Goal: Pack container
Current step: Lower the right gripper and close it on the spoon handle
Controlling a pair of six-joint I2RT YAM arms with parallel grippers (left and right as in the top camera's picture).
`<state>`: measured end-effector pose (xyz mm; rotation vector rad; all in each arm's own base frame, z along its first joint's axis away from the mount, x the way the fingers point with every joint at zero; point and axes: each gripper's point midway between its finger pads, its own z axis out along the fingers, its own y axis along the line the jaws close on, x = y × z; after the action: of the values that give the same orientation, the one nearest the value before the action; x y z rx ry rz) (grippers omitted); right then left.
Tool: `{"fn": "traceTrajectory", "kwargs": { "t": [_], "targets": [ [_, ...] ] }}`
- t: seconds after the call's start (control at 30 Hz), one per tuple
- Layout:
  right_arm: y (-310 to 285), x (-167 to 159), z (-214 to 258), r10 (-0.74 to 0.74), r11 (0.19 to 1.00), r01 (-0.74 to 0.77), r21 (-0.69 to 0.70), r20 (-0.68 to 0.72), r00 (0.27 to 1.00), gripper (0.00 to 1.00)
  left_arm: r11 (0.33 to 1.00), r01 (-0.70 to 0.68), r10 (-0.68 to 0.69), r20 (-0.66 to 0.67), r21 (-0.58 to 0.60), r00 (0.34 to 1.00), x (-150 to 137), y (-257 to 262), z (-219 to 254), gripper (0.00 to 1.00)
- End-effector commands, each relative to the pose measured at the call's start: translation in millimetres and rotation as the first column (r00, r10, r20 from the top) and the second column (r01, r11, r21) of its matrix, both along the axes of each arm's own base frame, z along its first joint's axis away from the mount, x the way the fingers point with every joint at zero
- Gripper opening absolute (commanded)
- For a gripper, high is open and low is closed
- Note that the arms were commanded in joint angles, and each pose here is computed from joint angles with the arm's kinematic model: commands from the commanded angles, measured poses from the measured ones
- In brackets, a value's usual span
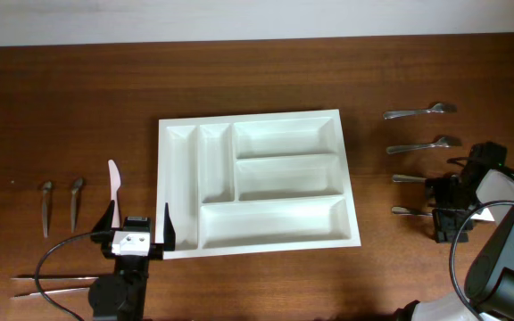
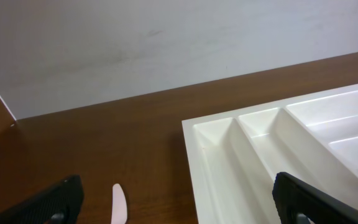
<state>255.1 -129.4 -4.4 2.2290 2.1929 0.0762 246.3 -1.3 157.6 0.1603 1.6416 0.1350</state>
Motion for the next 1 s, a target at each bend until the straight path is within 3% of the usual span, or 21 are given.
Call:
{"fn": "traceTrajectory", "kwargs": {
  "t": [0.0,0.5,0.97],
  "targets": [
    [3.1,-2.3,-7.1,-0.026,0.999,0.026,0.023,-0.010,1.000,0.99,1.000,0.006,-0.006,0.000,-0.007,1.000,-0.4,-0.8,-1.0,0.99],
    [-21.4,-25.0,-5.8,-0.035,0.991,0.019,-0.129,-0.124,0.992,0.99,1.000,0.006,-0.006,0.000,-0.007,1.000,-0.4,-0.8,-0.7,0.99],
    [-22.1,-28.3,-5.5,-0.036,0.991,0.017,-0.135,-0.139,0.990,0.97,1.000,0.006,-0.006,0.000,-0.007,1.000,-0.4,-0.8,-0.9,0.99]
  ]
}}
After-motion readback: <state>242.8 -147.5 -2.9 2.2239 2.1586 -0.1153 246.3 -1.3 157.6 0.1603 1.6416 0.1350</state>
